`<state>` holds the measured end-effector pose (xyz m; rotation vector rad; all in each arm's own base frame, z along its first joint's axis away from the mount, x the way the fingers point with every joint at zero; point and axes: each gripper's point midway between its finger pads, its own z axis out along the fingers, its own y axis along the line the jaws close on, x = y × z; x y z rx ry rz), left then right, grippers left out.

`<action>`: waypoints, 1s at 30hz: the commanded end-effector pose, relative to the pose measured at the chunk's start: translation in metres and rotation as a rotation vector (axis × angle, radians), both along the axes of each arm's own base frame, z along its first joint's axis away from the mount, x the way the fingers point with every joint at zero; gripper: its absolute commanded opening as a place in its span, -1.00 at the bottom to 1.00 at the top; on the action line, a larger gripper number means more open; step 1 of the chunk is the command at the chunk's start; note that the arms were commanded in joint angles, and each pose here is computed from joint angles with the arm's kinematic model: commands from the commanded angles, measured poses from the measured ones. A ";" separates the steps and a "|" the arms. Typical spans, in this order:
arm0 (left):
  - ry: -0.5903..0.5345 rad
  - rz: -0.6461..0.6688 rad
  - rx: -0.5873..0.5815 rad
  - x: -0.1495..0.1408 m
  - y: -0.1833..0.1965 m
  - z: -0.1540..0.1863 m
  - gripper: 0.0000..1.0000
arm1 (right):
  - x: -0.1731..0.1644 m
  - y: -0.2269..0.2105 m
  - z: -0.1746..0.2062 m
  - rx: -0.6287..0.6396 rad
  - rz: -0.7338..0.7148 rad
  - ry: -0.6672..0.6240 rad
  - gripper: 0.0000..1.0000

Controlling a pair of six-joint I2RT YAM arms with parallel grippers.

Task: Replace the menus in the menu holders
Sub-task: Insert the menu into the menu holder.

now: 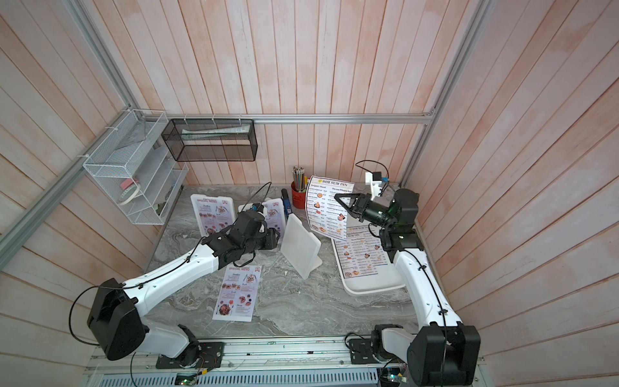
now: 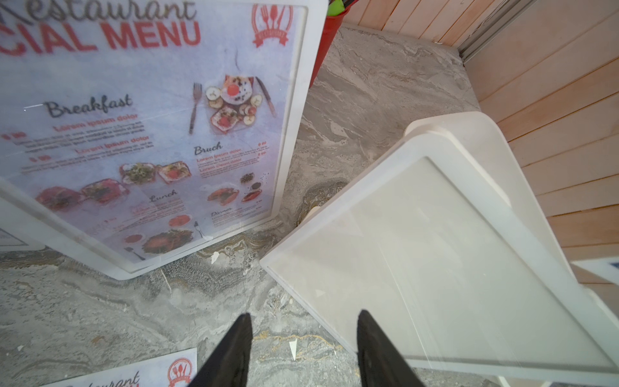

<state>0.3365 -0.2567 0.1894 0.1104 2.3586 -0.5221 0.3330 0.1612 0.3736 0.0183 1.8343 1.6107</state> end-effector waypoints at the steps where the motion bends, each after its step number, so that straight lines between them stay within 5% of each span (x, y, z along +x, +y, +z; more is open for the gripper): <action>1: -0.032 0.013 -0.012 0.002 0.000 0.013 0.06 | -0.007 0.006 0.013 -0.002 0.026 -0.048 -1.00; 30: -0.039 0.019 -0.004 0.003 0.002 0.013 0.06 | -0.004 0.015 0.000 -0.005 0.066 -0.013 -1.00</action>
